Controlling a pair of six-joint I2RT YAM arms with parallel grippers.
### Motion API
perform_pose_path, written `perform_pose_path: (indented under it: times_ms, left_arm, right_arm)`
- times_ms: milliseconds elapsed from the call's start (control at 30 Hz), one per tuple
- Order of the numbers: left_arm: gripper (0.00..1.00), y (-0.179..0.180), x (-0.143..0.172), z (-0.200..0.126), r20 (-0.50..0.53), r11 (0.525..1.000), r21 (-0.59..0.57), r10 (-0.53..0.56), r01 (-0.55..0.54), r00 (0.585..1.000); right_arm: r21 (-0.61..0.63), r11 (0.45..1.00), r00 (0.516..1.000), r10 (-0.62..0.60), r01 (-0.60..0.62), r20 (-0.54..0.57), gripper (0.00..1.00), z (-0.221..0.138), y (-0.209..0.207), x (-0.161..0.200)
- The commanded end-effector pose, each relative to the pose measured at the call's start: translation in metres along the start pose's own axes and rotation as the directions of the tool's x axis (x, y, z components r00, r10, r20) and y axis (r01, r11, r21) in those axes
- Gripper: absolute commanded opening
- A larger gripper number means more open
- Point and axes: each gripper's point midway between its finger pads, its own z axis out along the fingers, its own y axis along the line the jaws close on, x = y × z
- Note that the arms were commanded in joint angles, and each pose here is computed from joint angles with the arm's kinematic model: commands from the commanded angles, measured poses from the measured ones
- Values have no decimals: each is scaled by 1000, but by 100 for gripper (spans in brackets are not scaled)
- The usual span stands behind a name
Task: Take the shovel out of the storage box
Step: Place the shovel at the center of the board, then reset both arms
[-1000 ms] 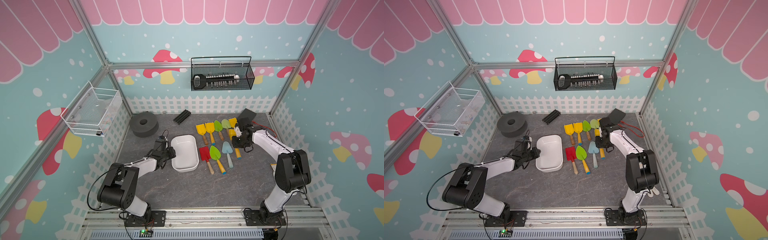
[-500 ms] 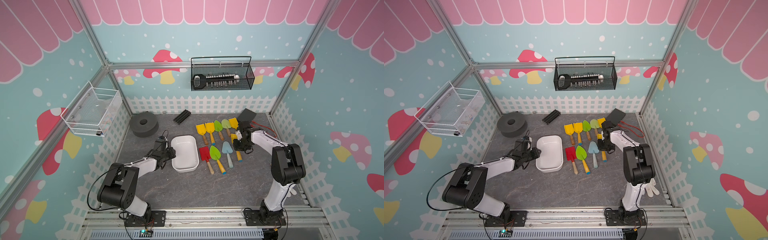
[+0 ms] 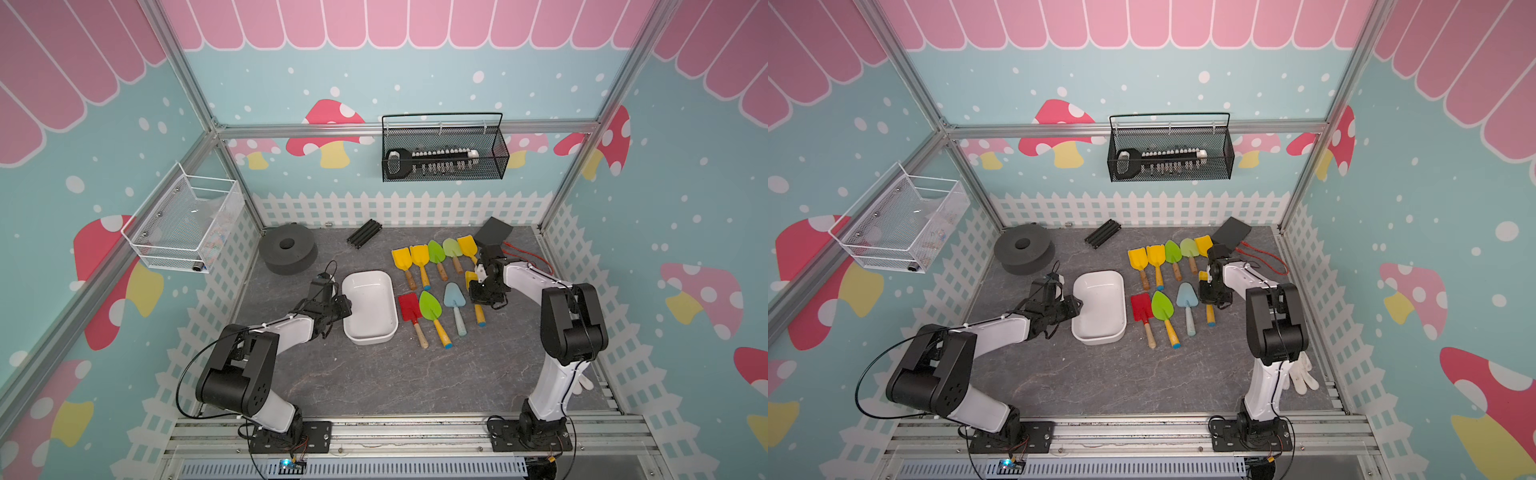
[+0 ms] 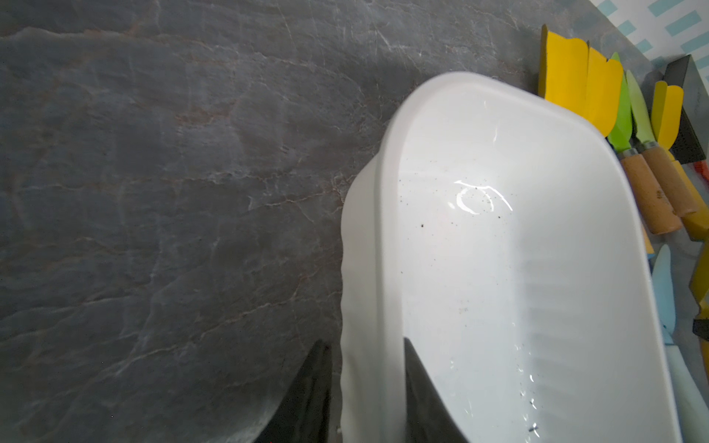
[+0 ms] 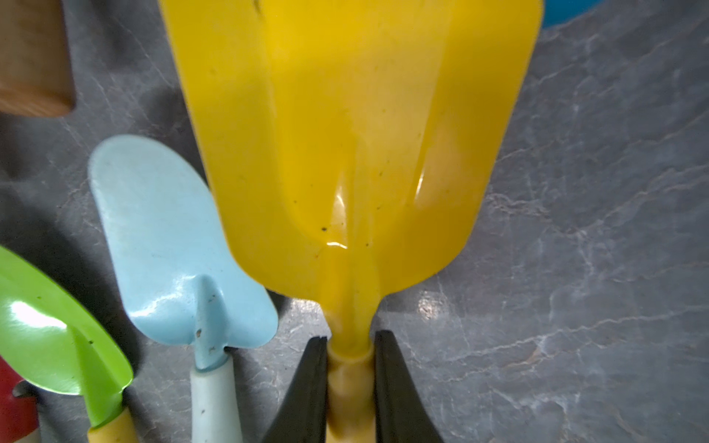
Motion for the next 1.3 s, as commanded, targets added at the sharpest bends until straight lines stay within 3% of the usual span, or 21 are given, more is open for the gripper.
perform_pose_path:
  times_ms: [0, 233, 367, 767, 1033, 1167, 1233, 1267]
  left_arm:
    - [34, -1, -4, 0, 4, 1000, -1, 9, -9, 1000]
    - [40, -6, -6, -4, 20, 999, 28, 22, -22, 1000]
    - [41, -14, -13, -15, 106, 995, 84, 39, -48, 994]
    - [52, -29, -32, -53, 259, 983, 116, 106, -140, 960]
    - [57, -24, -63, -106, 454, 985, 7, 152, -174, 878]
    - [64, -19, -87, -135, 561, 973, -105, 229, -206, 796]
    - [76, -14, -96, -150, 618, 960, -175, 280, -218, 735]
    - [98, -8, -99, -157, 641, 956, -209, 292, -206, 710]
  right_arm:
    - [3, 1000, 999, 16, -16, -35, 14, 13, -4, 6]
    - [-3, 1000, 999, 9, -9, -46, 19, 18, -3, 6]
    - [1, 1000, 999, 8, -8, -37, 31, 13, -4, 5]
    - [-19, 999, 987, -36, 40, 158, 40, -50, 5, -17]
    - [-26, 985, 885, -141, 170, 444, 46, -115, 19, -51]
    - [32, 975, 814, -202, 221, 545, 60, -131, 19, -66]
    - [68, 969, 779, -232, 238, 582, 64, -138, 17, -72]
    - [90, 967, 763, -243, 237, 599, 66, -141, 15, -74]
